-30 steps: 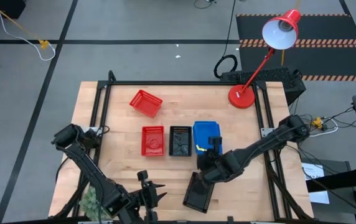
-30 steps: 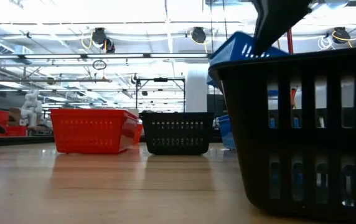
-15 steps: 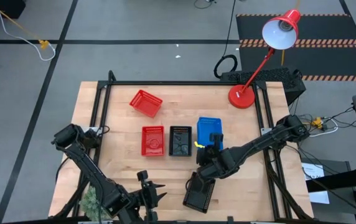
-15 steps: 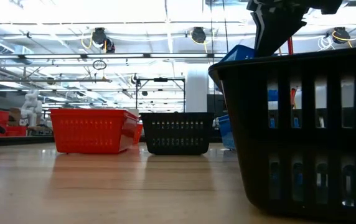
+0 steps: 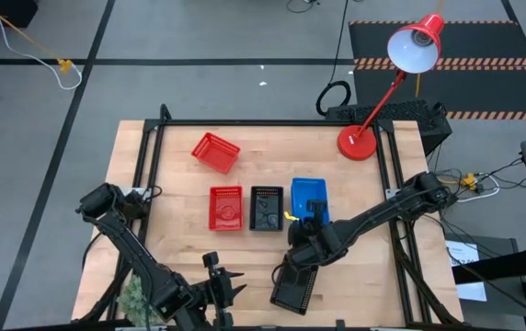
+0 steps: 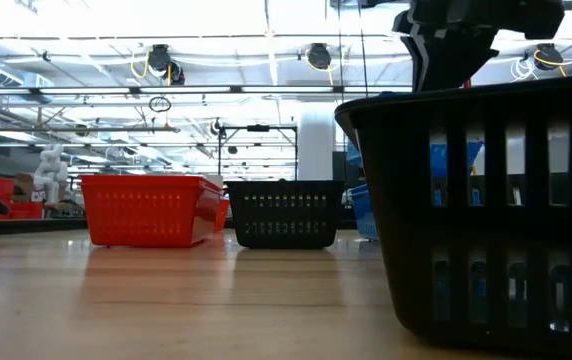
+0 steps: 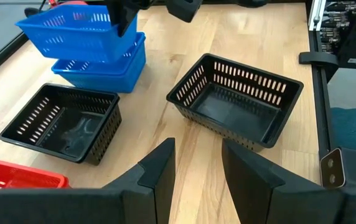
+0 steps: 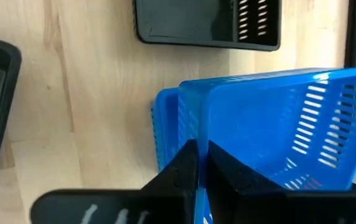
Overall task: Stack baskets by color
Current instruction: Stack the bottom blue bin on the top stacked blue bins
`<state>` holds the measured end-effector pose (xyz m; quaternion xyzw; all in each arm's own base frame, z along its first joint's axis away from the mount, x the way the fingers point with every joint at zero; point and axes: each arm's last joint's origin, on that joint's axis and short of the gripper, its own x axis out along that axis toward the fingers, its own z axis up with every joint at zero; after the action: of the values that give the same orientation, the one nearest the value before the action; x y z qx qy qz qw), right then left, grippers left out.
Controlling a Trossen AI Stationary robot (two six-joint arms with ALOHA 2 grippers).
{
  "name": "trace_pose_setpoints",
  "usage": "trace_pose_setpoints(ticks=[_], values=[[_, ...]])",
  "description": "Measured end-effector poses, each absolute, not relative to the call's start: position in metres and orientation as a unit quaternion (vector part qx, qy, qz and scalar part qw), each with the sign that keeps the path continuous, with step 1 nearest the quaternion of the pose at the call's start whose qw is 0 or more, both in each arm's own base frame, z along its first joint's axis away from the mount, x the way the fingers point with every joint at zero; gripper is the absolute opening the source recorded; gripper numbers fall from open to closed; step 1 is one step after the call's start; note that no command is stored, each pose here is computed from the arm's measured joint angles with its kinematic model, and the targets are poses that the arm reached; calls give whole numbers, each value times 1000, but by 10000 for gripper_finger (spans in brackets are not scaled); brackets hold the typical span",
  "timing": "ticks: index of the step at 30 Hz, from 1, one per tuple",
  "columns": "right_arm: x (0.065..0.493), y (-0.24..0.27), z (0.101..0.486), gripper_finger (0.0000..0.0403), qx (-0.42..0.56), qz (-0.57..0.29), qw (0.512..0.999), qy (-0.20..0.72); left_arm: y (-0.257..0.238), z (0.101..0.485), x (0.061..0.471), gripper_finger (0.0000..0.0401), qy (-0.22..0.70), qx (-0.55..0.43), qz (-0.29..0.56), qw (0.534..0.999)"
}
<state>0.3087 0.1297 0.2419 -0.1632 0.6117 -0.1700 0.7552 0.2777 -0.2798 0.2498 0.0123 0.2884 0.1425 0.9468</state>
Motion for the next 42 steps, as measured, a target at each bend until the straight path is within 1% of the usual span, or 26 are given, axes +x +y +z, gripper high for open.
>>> trace_pose_setpoints(ticks=[10,20,29,33,39,42], values=[[309,129,241,13,-162,-172,754,613,-280,250,278,131,288,13,142,947],[305,113,221,14,-151,-174,725,649,-280,250,278,131,288,13,142,947],[309,110,215,15,-141,-159,734,646,-280,250,278,131,289,14,142,947],[310,110,215,40,-137,-162,736,643,-280,250,278,131,289,14,142,947],[310,110,216,116,-145,-171,739,636,-280,250,278,131,289,15,142,947],[307,112,223,151,-143,-166,749,625,-280,250,278,131,289,18,141,947]])
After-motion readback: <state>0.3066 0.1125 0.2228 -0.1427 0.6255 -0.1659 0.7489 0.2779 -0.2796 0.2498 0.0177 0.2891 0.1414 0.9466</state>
